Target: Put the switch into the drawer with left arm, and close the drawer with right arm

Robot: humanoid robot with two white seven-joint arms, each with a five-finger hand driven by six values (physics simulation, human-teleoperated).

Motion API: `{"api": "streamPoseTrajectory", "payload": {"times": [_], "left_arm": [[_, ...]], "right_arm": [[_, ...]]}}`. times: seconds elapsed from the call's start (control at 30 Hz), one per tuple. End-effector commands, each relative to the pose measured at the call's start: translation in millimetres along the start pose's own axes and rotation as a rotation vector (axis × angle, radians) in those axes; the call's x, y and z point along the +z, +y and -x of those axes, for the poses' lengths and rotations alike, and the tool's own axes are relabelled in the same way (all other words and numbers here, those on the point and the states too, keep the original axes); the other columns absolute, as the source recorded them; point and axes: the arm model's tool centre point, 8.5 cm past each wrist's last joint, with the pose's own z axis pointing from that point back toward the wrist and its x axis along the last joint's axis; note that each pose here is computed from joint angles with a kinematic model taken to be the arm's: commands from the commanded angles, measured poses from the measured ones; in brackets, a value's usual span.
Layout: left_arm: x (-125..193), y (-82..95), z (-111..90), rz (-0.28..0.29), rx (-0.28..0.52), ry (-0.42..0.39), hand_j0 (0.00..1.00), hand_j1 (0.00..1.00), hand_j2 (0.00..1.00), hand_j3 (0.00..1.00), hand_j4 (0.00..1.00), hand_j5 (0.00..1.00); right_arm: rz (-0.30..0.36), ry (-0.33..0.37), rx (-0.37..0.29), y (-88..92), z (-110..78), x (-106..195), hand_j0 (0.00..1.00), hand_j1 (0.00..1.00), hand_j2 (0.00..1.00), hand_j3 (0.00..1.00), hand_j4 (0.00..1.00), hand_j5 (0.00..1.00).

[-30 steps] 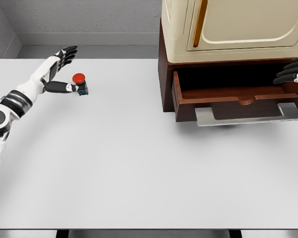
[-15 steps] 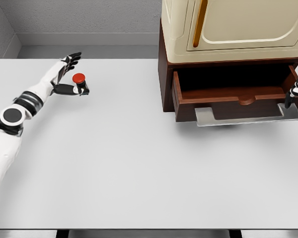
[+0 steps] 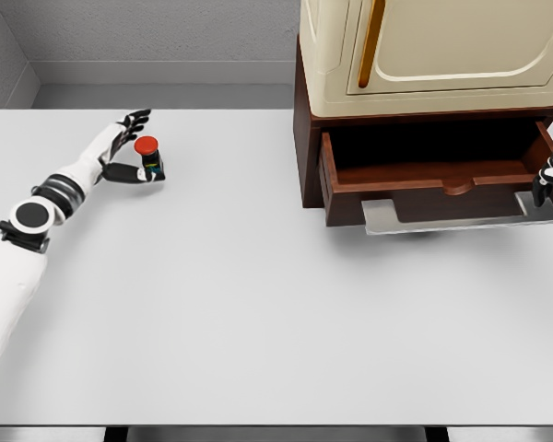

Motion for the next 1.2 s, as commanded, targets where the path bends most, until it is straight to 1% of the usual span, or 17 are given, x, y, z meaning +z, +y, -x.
{"api": "streamPoseTrajectory", "payload": {"times": [0.0, 0.03, 0.07, 0.13, 0.17, 0.23, 0.27, 0.3, 0.43, 0.53, 0.67, 0.7, 0.8, 0.87, 0.93, 0.97, 1.17], "left_arm": [[-1, -2.5, 0, 0.003, 0.001, 0.000, 1.00, 1.00, 1.00, 1.00, 1.00, 1.00], [-1, -3.7, 0, 0.006, 0.001, 0.000, 0.94, 0.94, 0.94, 0.94, 0.94, 0.94], [-2, -4.4, -1, 0.006, 0.002, -0.001, 0.91, 0.91, 0.91, 0.91, 0.91, 0.91], [-2, -4.4, -1, 0.006, 0.002, -0.001, 0.82, 0.82, 0.82, 0.82, 0.82, 0.82], [-2, -4.4, 0, 0.006, 0.002, 0.000, 0.82, 0.82, 0.82, 0.82, 0.82, 0.82], [-1, -3.2, 0, 0.004, 0.004, 0.000, 0.73, 0.73, 0.73, 0.73, 0.73, 0.73], [-1, -3.2, 0, 0.004, 0.002, 0.001, 0.73, 0.73, 0.73, 0.73, 0.73, 0.73], [-1, -2.1, 0, 0.002, 0.002, 0.001, 0.69, 0.69, 0.69, 0.69, 0.69, 0.69], [1, 2.0, 2, -0.001, -0.003, 0.006, 0.68, 0.68, 0.68, 0.68, 0.68, 0.68], [1, 1.0, 2, 0.003, -0.009, 0.006, 0.68, 0.68, 0.68, 0.68, 0.68, 0.68], [1, -1.2, 3, 0.009, -0.013, 0.009, 0.69, 0.69, 0.69, 0.69, 0.69, 0.69], [1, -1.2, 3, 0.009, -0.012, 0.009, 0.68, 0.68, 0.68, 0.68, 0.68, 0.68], [1, 1.3, 0, 0.002, -0.007, 0.001, 0.54, 0.54, 0.54, 0.54, 0.54, 0.54], [1, 1.7, -1, 0.001, -0.006, -0.004, 0.53, 0.53, 0.53, 0.53, 0.53, 0.53], [1, 2.8, -2, -0.001, -0.006, -0.005, 0.51, 0.51, 0.51, 0.51, 0.51, 0.51], [1, 2.6, -3, -0.001, -0.006, -0.007, 0.51, 0.51, 0.51, 0.51, 0.51, 0.51], [0, 4.1, -11, -0.003, -0.013, -0.031, 0.46, 0.46, 0.46, 0.46, 0.46, 0.46]], "right_arm": [[0.002, 0.001, -0.005, -0.4, 0.2, 0, 0.21, 0.21, 0.21, 0.21, 0.21, 0.21], [0.002, 0.001, -0.007, 0.3, 0.0, 0, 0.21, 0.21, 0.21, 0.21, 0.21, 0.21], [0.003, 0.002, -0.008, 0.6, -0.1, 0, 0.21, 0.21, 0.21, 0.21, 0.21, 0.21], [0.002, 0.002, -0.009, 1.1, -0.3, 0, 0.21, 0.21, 0.21, 0.21, 0.21, 0.21], [0.000, 0.007, -0.009, 1.6, 1.3, 1, 0.21, 0.21, 0.21, 0.21, 0.21, 0.21], [-0.004, 0.017, -0.005, 2.5, 4.1, 3, 0.21, 0.21, 0.21, 0.21, 0.21, 0.21], [-0.004, 0.016, -0.002, 2.3, 4.2, 3, 0.21, 0.21, 0.21, 0.21, 0.21, 0.21], [-0.004, 0.016, -0.004, 3.0, 3.9, 3, 0.21, 0.21, 0.21, 0.21, 0.21, 0.21], [-0.002, 0.014, -0.003, 2.2, 3.4, 3, 0.21, 0.21, 0.21, 0.21, 0.21, 0.21], [-0.001, 0.015, 0.000, 1.8, 3.9, 3, 0.22, 0.22, 0.22, 0.22, 0.22, 0.22], [-0.004, 0.031, -0.003, 4.5, 7.4, 6, 0.22, 0.22, 0.22, 0.22, 0.22, 0.22], [0.007, 0.037, -0.015, 8.3, 6.5, 6, 0.22, 0.22, 0.22, 0.22, 0.22, 0.22], [0.005, 0.036, -0.011, 7.7, 6.7, 6, 0.22, 0.22, 0.22, 0.22, 0.22, 0.22], [0.002, 0.038, -0.008, 8.2, 7.4, 6, 0.22, 0.22, 0.22, 0.22, 0.22, 0.22], [0.000, 0.041, -0.009, 8.9, 8.0, 7, 0.25, 0.25, 0.25, 0.25, 0.25, 0.25], [-0.004, 0.053, -0.009, 10.4, 11.1, 9, 0.24, 0.24, 0.24, 0.24, 0.24, 0.24], [-0.018, 0.063, -0.015, 15.0, 13.0, 12, 0.24, 0.24, 0.24, 0.24, 0.24, 0.24]]}}
